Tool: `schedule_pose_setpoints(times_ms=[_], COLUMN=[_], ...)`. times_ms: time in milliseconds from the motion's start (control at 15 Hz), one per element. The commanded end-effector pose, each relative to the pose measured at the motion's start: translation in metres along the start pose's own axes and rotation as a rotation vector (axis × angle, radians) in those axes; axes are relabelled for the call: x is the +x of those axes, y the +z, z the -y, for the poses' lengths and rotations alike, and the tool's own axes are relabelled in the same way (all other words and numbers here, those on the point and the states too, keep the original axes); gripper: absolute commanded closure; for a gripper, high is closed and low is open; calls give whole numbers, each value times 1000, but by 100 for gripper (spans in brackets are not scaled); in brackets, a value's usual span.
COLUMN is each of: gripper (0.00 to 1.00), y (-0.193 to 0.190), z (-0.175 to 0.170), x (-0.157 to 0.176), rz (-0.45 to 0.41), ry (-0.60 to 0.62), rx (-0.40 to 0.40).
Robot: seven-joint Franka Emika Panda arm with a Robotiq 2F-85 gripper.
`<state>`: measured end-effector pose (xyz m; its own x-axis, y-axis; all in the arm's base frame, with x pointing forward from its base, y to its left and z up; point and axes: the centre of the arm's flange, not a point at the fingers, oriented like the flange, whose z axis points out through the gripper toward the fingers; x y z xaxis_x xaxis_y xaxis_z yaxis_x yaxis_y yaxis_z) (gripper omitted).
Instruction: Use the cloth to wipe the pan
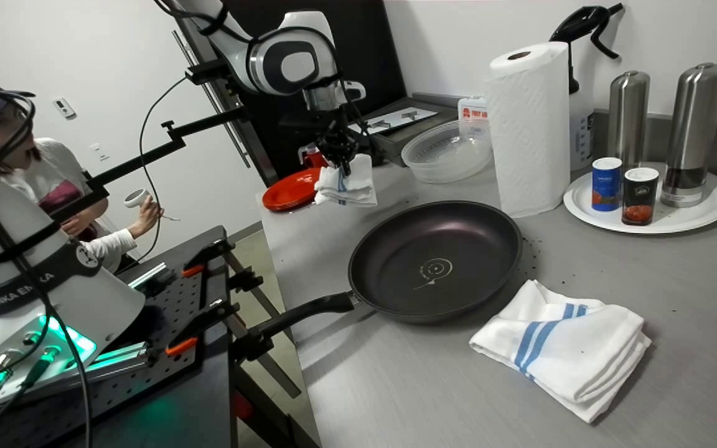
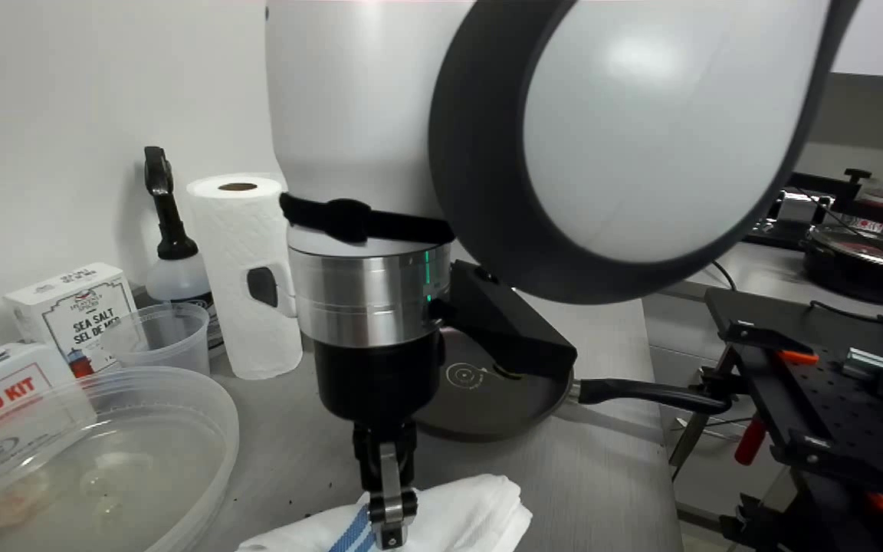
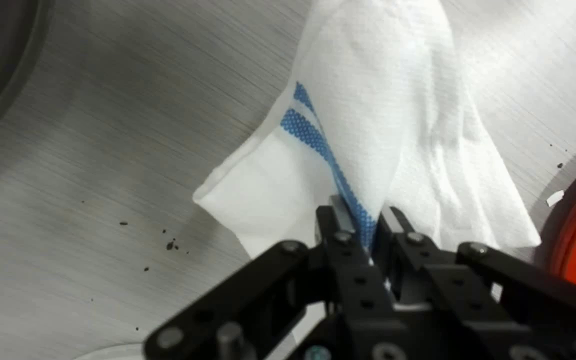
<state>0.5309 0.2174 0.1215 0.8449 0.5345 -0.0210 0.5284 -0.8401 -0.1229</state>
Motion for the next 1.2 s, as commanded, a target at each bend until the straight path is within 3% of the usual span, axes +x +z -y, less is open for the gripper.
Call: schedule_pose_setpoints(times_ms=[0, 467, 933, 1000, 1067, 1133], gripper=[97, 97, 97, 89, 62, 61], y=[5, 31, 49, 50, 51, 52], z=[-4, -21, -17, -17, -16, -15], x=[-3, -17, -26, -26, -27, -27], rz=[-37, -52, -24, -17, -9, -4], ry=[-14, -49, -66, -65, -65, -66], rx=[-53, -146, -183, -184, -187, -189])
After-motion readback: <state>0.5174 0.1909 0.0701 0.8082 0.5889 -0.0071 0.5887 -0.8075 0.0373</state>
